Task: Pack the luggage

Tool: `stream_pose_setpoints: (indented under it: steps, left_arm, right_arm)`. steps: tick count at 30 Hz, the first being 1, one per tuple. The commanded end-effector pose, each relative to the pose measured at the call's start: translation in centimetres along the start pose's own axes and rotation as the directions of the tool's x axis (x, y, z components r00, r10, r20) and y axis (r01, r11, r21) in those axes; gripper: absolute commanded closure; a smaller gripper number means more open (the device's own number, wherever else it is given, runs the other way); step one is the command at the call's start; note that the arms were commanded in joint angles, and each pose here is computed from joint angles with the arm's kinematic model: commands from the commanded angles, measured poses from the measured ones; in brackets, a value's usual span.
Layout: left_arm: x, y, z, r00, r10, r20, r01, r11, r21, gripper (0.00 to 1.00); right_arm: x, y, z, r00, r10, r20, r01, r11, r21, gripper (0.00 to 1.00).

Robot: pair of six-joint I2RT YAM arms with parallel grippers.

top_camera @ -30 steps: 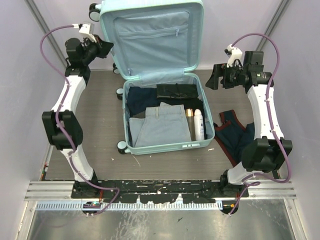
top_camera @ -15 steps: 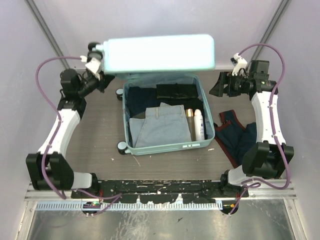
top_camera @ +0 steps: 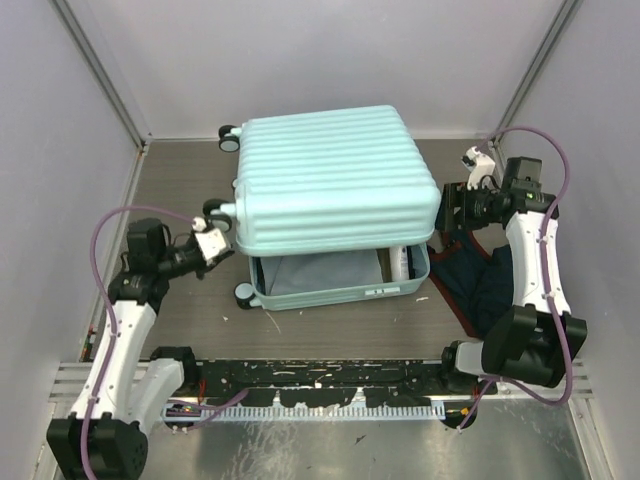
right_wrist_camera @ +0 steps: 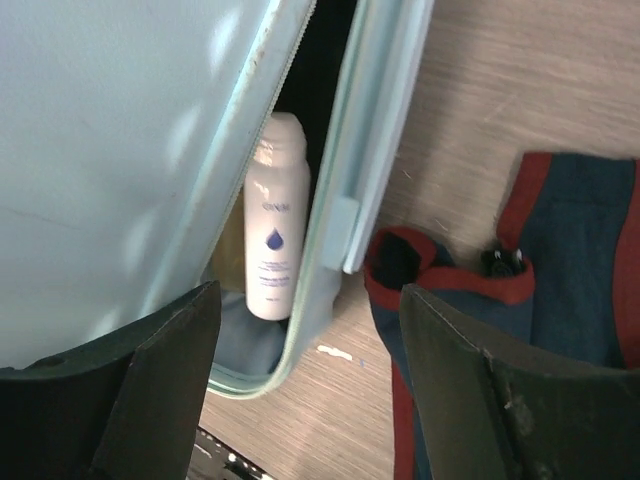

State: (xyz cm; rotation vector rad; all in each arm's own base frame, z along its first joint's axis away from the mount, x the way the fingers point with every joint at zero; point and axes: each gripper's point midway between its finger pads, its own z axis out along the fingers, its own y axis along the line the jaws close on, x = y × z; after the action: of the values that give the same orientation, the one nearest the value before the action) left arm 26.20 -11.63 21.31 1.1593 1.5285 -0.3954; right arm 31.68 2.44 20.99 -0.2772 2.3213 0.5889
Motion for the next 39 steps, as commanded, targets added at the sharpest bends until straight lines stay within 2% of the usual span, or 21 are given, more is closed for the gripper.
stream_pose_setpoints:
  steps: [1, 5, 8, 13, 17, 20, 23, 26, 30, 32, 35, 39]
  left_arm:
    - [1.3, -4.3, -1.3, 0.979, 0.206, 0.01, -0.205, 0.973, 0.105, 0.84]
    - [4.5, -9.0, -2.5, 0.946, 0.323, -0.01, -0.313, 0.923, 0.223, 0.82]
    - [6.9, -11.0, -3.3, 0.915, 0.401, -0.04, -0.376, 0.886, 0.273, 0.81]
    - [8.1, -11.7, -4.6, 0.913, 0.386, -0.132, -0.344, 0.903, 0.256, 0.8]
    - [6.8, -10.1, -5.5, 0.943, 0.262, -0.205, -0.234, 0.96, 0.151, 0.79]
    - [4.2, -6.2, -5.9, 0.969, 0.107, -0.224, -0.121, 0.991, -0.053, 0.77]
    - [1.1, -3.3, -6.4, 0.984, -0.052, -0.172, 0.017, 0.98, -0.197, 0.69]
    - [-0.9, 0.2, -6.7, 0.97, -0.217, -0.111, 0.166, 0.921, -0.351, 0.63]
    - [-1.0, 4.6, -5.9, 0.897, -0.434, -0.083, 0.348, 0.81, -0.472, 0.59]
    - [-0.6, 6.3, -5.1, 0.828, -0.556, -0.076, 0.448, 0.737, -0.506, 0.56]
    - [0.6, 8.2, -3.4, 0.694, -0.715, -0.085, 0.58, 0.624, -0.523, 0.5]
    - [2.3, 10.2, -1.0, 0.548, -0.833, -0.071, 0.701, 0.505, -0.504, 0.45]
  right_arm:
    - [1.2, -1.1, -1.2, 0.996, -0.086, 0.002, 0.086, 0.995, 0.048, 0.24]
    - [3.9, -3.5, -0.9, 0.986, -0.142, -0.085, 0.15, 0.984, 0.094, 0.24]
    - [5.6, -4.4, -0.5, 0.977, -0.162, -0.142, 0.177, 0.979, 0.098, 0.24]
    - [6.5, -4.6, 0.5, 0.973, -0.163, -0.163, 0.175, 0.983, 0.06, 0.26]
    - [6.3, -6.0, 1.7, 0.974, -0.153, -0.165, 0.167, 0.983, 0.074, 0.29]
    - [5.7, -6.3, 2.6, 0.978, -0.142, -0.15, 0.152, 0.987, 0.052, 0.3]
    - [5.5, -5.2, 3.5, 0.986, -0.125, -0.114, 0.123, 0.992, -0.025, 0.32]
    - [6.1, -3.9, 4.5, 0.985, -0.14, -0.105, 0.132, 0.988, -0.081, 0.32]
    - [7.7, -1.6, 5.6, 0.974, -0.199, -0.112, 0.181, 0.971, -0.153, 0.32]
    - [8.4, -0.1, 5.9, 0.964, -0.241, -0.114, 0.217, 0.958, -0.185, 0.32]
    - [9.4, 2.2, 6.1, 0.945, -0.308, -0.109, 0.278, 0.933, -0.228, 0.32]
    - [10.7, 4.9, 6.2, 0.922, -0.376, -0.096, 0.339, 0.901, -0.273, 0.32]
